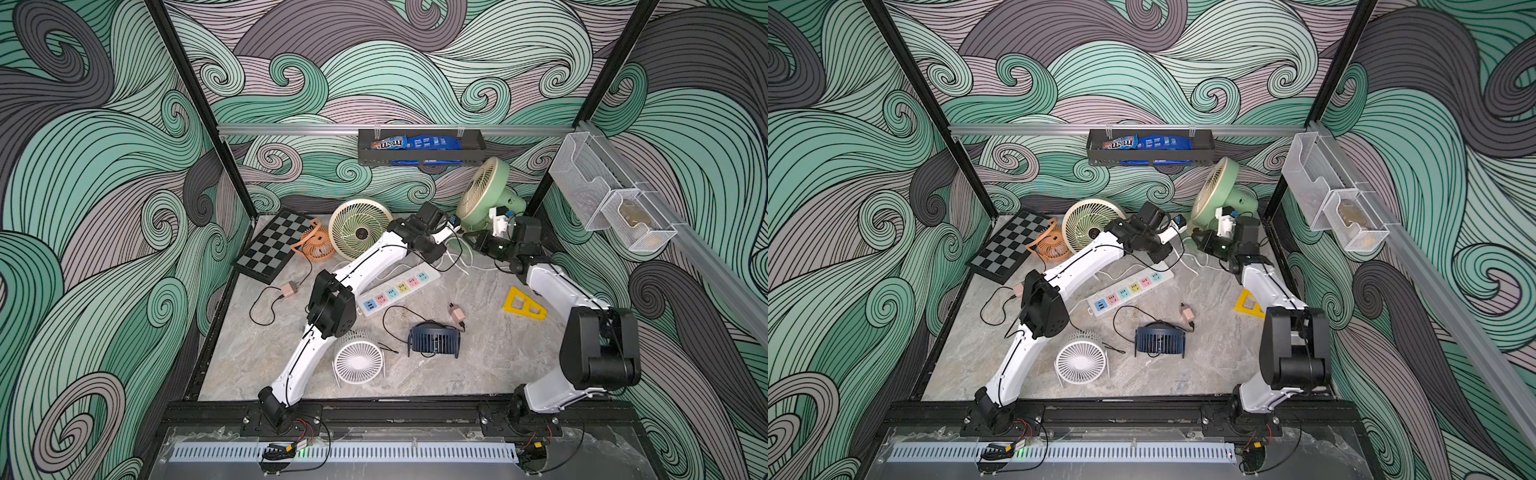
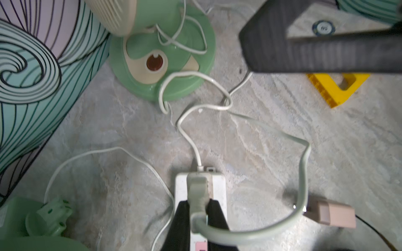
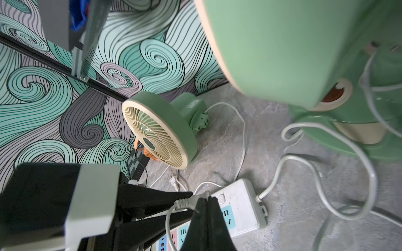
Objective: Unplug the desk fan from the power strip
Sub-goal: Place the plug at the center of the board.
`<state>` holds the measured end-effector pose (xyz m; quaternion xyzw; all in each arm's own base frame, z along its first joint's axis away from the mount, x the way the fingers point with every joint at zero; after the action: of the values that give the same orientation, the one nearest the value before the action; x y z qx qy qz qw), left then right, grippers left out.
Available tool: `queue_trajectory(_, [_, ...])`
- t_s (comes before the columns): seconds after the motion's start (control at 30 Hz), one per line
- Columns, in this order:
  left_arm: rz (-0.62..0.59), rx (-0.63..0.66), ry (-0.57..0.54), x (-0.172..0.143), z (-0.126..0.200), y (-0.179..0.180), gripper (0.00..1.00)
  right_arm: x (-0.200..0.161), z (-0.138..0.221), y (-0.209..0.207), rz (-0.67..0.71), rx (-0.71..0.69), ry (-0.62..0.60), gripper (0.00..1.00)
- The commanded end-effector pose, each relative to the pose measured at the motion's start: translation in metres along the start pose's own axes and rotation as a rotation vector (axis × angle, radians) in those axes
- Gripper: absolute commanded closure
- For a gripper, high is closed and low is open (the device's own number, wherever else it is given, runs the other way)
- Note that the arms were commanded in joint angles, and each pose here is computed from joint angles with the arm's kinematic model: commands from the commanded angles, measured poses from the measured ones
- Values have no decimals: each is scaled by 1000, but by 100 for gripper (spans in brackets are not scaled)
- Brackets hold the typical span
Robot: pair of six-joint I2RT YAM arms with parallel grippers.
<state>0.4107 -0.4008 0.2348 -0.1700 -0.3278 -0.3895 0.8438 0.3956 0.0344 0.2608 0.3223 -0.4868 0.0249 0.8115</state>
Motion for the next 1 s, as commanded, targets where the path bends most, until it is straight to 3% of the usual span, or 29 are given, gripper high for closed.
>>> queue_trajectory(0.0, [8,-63,74,-14,-24,-19,100,-4,17,2,4,-46,1,92])
queue_trajectory(0.4, [-46,-135,54,-25,-79,-75,100,-13,64,19,48,-110,-52,91])
queue_trajectory(0.77, [-61,-145,101,-44,-103,-84,100,-24,86,17,70,-179,-117,87])
queue_trajectory(0.97, [-72,-148,108,-44,-100,-84,60,-22,85,16,74,-182,-115,79])
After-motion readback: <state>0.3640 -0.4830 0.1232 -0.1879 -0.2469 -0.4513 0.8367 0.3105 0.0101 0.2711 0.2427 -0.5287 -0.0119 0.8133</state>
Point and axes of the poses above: each gripper's point midway between its finger pads, its own z axis back along the fingers, its own y axis along the line the jaws close on, x = y × z, the point moved 8 cm from there along z, back along the fingers, and after that the axes turned 12 degrees about z, right-handed, at the moved point
